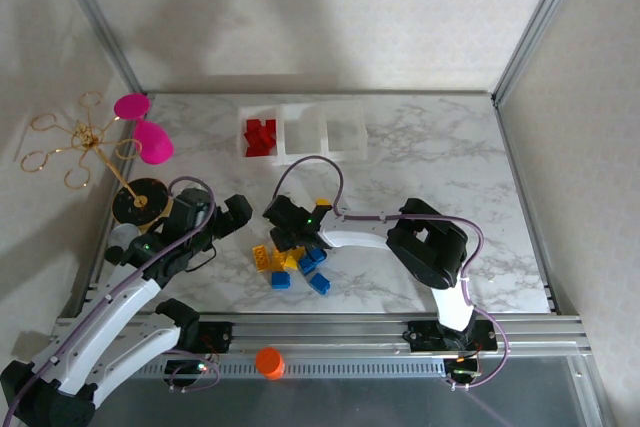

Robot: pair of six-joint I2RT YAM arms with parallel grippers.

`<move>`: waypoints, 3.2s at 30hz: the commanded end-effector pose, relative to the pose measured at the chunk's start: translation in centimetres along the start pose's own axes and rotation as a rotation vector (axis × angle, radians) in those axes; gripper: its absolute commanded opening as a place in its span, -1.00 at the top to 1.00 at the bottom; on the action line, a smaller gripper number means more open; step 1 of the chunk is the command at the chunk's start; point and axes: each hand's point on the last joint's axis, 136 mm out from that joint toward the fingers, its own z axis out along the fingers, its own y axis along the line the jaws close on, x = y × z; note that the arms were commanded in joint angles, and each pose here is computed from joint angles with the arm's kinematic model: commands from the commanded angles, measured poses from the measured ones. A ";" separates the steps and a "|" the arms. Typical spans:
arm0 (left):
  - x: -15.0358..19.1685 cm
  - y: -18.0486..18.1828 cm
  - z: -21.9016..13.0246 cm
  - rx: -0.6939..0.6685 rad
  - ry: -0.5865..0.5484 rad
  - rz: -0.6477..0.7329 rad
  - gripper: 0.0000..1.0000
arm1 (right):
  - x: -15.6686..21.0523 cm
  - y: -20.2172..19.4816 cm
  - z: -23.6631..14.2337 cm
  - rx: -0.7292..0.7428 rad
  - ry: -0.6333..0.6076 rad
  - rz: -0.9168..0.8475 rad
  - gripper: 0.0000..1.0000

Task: Sort the legos into containers by color
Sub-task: Pick up the lego from the center of the table, then place the lego in the container, then pick up the lego from the center of the table.

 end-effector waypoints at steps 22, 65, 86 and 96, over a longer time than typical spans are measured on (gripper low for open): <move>-4.3 -5.8 1.3 0.143 -0.123 -0.013 -0.99 | -13.9 -8.6 -5.6 0.045 -0.322 0.160 0.26; 1.1 -5.4 2.1 0.241 -0.043 0.034 -0.99 | -9.4 -14.1 -5.7 0.061 -0.075 0.131 -0.50; 6.6 -4.6 2.9 0.270 0.063 0.049 -0.99 | -3.6 -12.4 -0.5 0.132 0.117 0.055 -0.31; 6.7 -4.3 3.2 0.248 0.058 0.048 -0.99 | -3.3 -11.9 1.5 0.106 0.136 0.050 0.02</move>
